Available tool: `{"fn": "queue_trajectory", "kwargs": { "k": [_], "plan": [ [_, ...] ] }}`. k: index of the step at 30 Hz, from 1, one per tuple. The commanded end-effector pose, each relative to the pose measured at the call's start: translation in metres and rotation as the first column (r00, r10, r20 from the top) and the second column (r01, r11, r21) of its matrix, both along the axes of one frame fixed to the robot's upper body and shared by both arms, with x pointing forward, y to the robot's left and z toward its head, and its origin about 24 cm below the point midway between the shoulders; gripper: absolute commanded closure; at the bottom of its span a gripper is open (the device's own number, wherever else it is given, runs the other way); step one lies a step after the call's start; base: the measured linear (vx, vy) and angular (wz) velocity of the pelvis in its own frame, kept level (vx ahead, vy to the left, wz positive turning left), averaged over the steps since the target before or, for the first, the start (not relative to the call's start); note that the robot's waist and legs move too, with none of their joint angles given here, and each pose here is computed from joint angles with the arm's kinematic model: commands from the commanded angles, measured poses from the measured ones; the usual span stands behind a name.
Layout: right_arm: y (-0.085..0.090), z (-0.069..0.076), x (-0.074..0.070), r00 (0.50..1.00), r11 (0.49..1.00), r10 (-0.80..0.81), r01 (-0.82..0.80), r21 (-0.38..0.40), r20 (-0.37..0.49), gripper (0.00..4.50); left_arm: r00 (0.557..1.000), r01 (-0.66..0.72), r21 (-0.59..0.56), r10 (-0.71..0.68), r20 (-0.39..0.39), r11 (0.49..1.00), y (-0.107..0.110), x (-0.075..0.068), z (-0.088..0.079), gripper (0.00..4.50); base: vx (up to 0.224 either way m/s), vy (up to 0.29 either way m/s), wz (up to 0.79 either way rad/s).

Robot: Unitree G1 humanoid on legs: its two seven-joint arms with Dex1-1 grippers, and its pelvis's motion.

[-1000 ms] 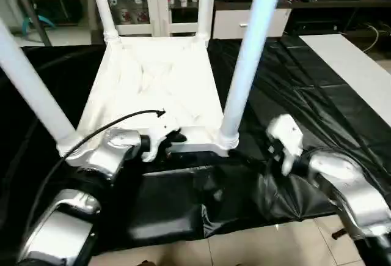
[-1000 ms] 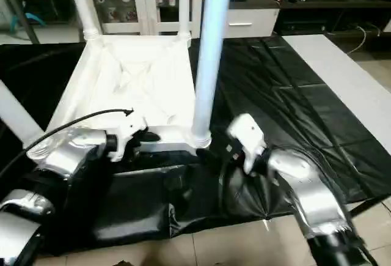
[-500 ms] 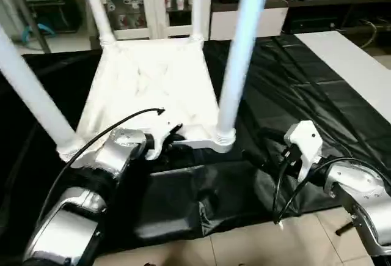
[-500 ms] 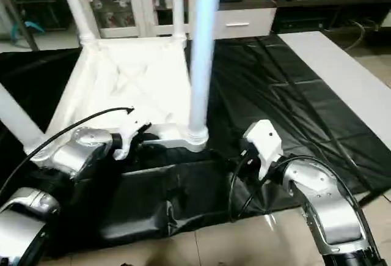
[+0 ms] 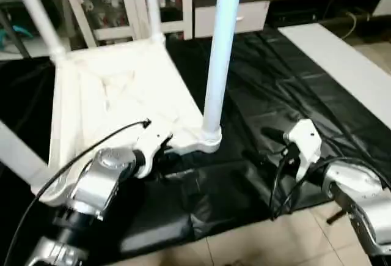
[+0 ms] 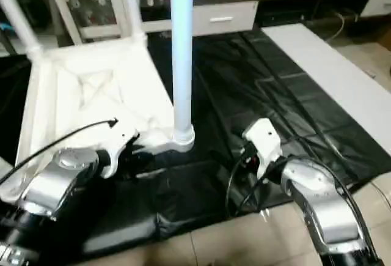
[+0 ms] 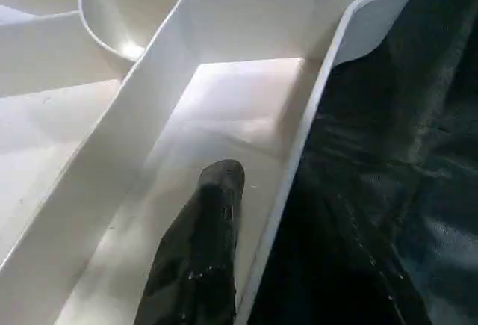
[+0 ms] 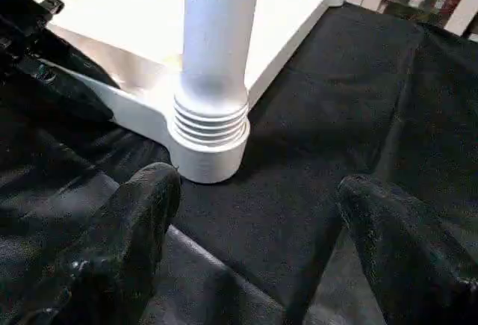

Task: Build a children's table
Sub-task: Rotate table base

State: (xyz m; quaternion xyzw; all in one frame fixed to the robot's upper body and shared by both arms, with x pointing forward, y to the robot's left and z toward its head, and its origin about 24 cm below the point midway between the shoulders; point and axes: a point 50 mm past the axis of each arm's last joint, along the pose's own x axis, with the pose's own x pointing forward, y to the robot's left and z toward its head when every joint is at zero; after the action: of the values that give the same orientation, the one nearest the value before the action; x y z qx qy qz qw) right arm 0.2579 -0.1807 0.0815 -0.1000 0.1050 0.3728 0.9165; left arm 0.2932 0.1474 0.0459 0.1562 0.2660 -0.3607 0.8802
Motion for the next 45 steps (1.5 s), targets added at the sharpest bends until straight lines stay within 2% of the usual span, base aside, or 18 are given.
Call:
{"fn": "queue_trajectory", "kwargs": {
  "k": [1, 3, 4, 6, 8, 9, 10, 12, 13, 14, 18, 21, 27, 32, 36, 39, 42, 45],
  "plan": [
    [0.002, 0.0, 0.0, 1.0, 1.0, 0.0, 0.0, -0.008, -0.002, 0.68, 0.999, -0.033, 0.014, 0.033, -0.001, 0.999, 0.004, -0.005, -0.006, 3.58, 0.0, 0.0, 0.0],
    [0.004, -0.001, 0.0, 1.0, 1.0, 0.002, -0.002, -0.006, -0.005, 0.68, 0.999, 0.006, -0.003, -0.006, 0.031, 1.0, -0.004, -0.007, -0.005, 3.58, 0.0, 0.0, 0.0],
    [0.004, -0.001, 0.0, 1.0, 1.0, 0.003, -0.003, -0.006, -0.005, 0.68, 0.999, 0.016, -0.015, -0.015, 0.041, 1.0, -0.006, -0.008, -0.005, 3.25, 0.0, 0.0, 0.0],
    [0.004, -0.001, 0.0, 1.0, 1.0, 0.002, -0.002, -0.003, -0.006, 0.68, 1.0, 0.007, -0.026, -0.007, 0.009, 1.0, -0.008, -0.014, -0.004, 2.94, 0.0, 0.0, 0.0],
    [0.004, -0.001, 0.0, 1.0, 1.0, 0.001, -0.001, -0.003, -0.006, 0.68, 1.0, 0.02, -0.025, -0.019, 0.008, 1.0, -0.008, -0.017, -0.003, 2.87, 0.0, 0.0, 0.0],
    [0.003, -0.001, -0.001, 1.0, 1.0, -0.007, 0.007, 0.002, -0.006, 0.68, 0.998, 0.01, -0.051, -0.007, 0.058, 0.999, -0.007, -0.017, 0.006, 2.62, 0.0, 0.0, 0.0],
    [0.003, 0.0, -0.001, 1.0, 1.0, -0.012, 0.012, 0.005, -0.005, 0.68, 0.996, 0.002, -0.07, 0.004, 0.092, 0.998, -0.006, -0.017, 0.012, 2.56, 0.0, 0.0, 0.0],
    [0.002, 0.002, -0.002, 1.0, 0.999, -0.026, 0.026, 0.023, -0.002, 0.68, 0.98, -0.036, -0.131, 0.06, 0.189, 0.991, -0.002, -0.014, 0.027, 2.56, 0.0, 0.0, 0.0],
    [0.002, 0.002, -0.002, 1.0, 0.999, -0.031, 0.031, 0.026, -0.001, 0.68, 0.975, -0.034, -0.141, 0.064, 0.212, 0.989, -0.002, -0.014, 0.03, 2.56, 0.0, 0.0, 0.0],
    [0.003, 0.004, -0.002, 0.998, 0.997, -0.063, 0.063, 0.054, 0.006, 0.68, 0.952, -0.033, -0.187, 0.088, 0.292, 0.982, 0.001, -0.016, 0.041, 2.56, 0.0, 0.0, 0.0],
    [0.009, 0.009, 0.0, 0.99, 0.983, -0.135, 0.129, 0.133, 0.04, 0.68, 0.897, -0.112, -0.294, 0.224, 0.381, 0.949, 0.011, -0.02, 0.055, 2.56, 0.0, 0.0, 0.0],
    [0.017, 0.007, 0.002, 0.979, 0.97, -0.195, 0.184, 0.157, 0.057, 0.68, 0.85, -0.244, -0.349, 0.372, 0.372, 0.905, 0.018, -0.024, 0.055, 2.56, 0.0, 0.0, 0.0],
    [0.022, 0.011, 0.004, 0.972, 0.956, -0.231, 0.216, 0.198, 0.054, 0.68, 0.795, -0.325, -0.376, 0.466, 0.387, 0.868, 0.01, -0.026, 0.054, 2.56, -0.003, -0.043, 0.21],
    [0.018, 0.003, 0.002, 0.966, 0.958, -0.256, 0.248, 0.145, 0.037, 0.68, 0.775, -0.372, -0.361, 0.5, 0.386, 0.855, 0.006, -0.031, 0.049, 2.56, -0.015, -0.187, 0.52],
    [0.02, -0.002, 0.0, 0.969, 0.962, -0.246, 0.242, 0.127, 0.014, 0.68, 0.743, -0.433, -0.395, 0.569, 0.352, 0.81, 0.011, -0.028, 0.047, 2.56, -0.009, -0.203, 0.35],
    [0.026, 0.004, 0.001, 0.977, 0.969, -0.214, 0.209, 0.133, 0.021, 0.68, 0.759, -0.436, -0.384, 0.562, 0.329, 0.814, 0.011, -0.028, 0.045, 2.56, -0.01, -0.188, 0.14],
    [0.027, 0.005, 0.001, 0.976, 0.967, -0.215, 0.21, 0.143, 0.02, 0.68, 0.755, -0.434, -0.396, 0.567, 0.331, 0.809, 0.011, -0.028, 0.046, 2.56, -0.007, -0.077, 0.17],
    [0.028, 0.002, 0.003, 0.973, 0.964, -0.231, 0.228, 0.138, 0.011, 0.68, 0.774, -0.42, -0.355, 0.534, 0.34, 0.835, 0.009, -0.031, 0.04, 2.56, -0.049, -0.089, 0.03]
  ]
}}
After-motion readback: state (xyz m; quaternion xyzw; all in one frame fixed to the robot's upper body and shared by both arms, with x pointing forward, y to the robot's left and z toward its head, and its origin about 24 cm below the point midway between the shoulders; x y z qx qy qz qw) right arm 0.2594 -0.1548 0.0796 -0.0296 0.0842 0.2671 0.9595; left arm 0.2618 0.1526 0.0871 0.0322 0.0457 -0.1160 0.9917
